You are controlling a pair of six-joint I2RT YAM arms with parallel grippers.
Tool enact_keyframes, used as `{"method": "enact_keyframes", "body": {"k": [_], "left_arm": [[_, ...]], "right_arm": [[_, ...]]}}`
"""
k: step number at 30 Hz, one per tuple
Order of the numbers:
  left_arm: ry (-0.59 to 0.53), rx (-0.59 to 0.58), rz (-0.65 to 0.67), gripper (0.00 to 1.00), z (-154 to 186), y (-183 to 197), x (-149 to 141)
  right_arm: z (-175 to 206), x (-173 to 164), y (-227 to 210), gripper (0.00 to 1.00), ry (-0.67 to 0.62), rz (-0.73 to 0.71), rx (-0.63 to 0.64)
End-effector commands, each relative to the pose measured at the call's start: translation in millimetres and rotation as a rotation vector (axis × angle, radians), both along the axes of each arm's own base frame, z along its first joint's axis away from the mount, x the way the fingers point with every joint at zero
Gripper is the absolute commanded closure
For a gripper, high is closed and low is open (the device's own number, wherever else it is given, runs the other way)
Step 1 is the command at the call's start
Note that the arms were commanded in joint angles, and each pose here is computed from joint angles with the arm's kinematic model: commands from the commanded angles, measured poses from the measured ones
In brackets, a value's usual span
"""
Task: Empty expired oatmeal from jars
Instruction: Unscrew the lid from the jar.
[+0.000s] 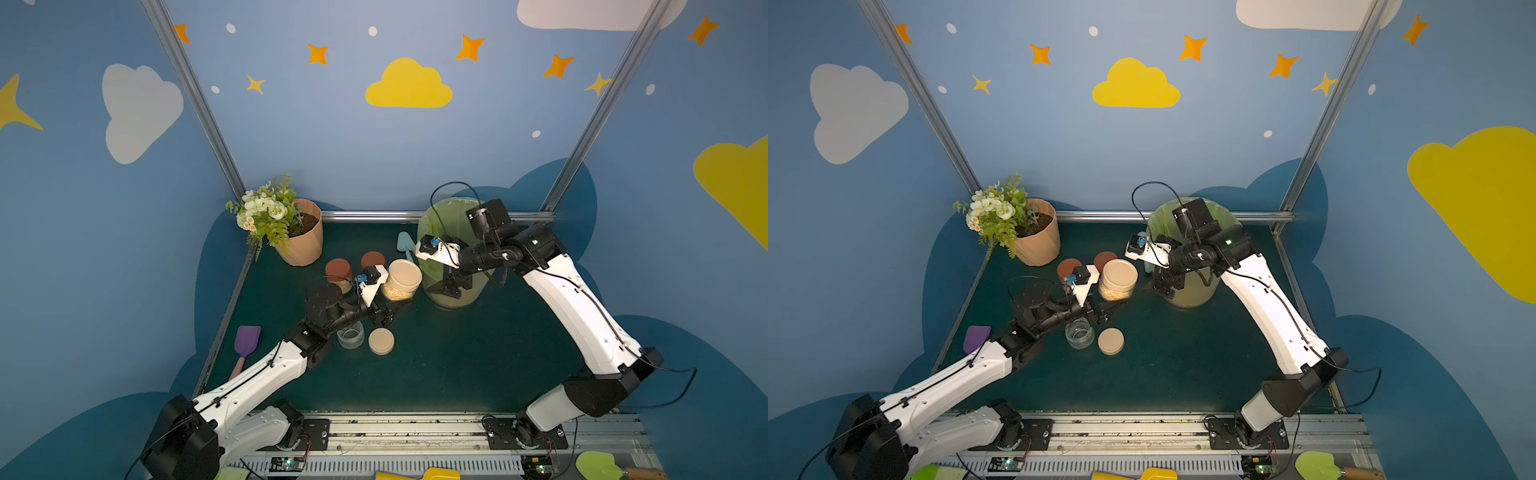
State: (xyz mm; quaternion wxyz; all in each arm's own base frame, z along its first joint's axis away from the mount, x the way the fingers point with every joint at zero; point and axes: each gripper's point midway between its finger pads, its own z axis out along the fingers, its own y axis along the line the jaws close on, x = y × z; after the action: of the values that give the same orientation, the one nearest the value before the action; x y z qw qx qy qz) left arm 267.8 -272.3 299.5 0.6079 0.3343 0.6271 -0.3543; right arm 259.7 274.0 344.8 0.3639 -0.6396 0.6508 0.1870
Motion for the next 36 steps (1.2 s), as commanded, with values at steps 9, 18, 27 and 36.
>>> {"method": "enact_keyframes", "body": {"k": [9,18,27,36], "left_arm": [[-0.157,0.028,0.114,0.97,33.9,12.3,15.3],[-0.207,0.120,0.158,0.97,26.9,15.9,23.3],[-0.209,0.134,0.156,0.97,23.9,13.7,24.3],[-0.209,0.151,0.166,0.97,19.5,13.4,27.9]], "right_arm": [[66.2,3.4,-11.8,0.06,0.384,-0.519,0.399],[25.2,8.9,11.9,0.06,0.851,-0.867,0.402],[9.7,14.1,41.1,0.06,0.856,-0.872,0.282],[5.4,6.7,62.4,0.06,0.888,-0.807,0.250]]}}
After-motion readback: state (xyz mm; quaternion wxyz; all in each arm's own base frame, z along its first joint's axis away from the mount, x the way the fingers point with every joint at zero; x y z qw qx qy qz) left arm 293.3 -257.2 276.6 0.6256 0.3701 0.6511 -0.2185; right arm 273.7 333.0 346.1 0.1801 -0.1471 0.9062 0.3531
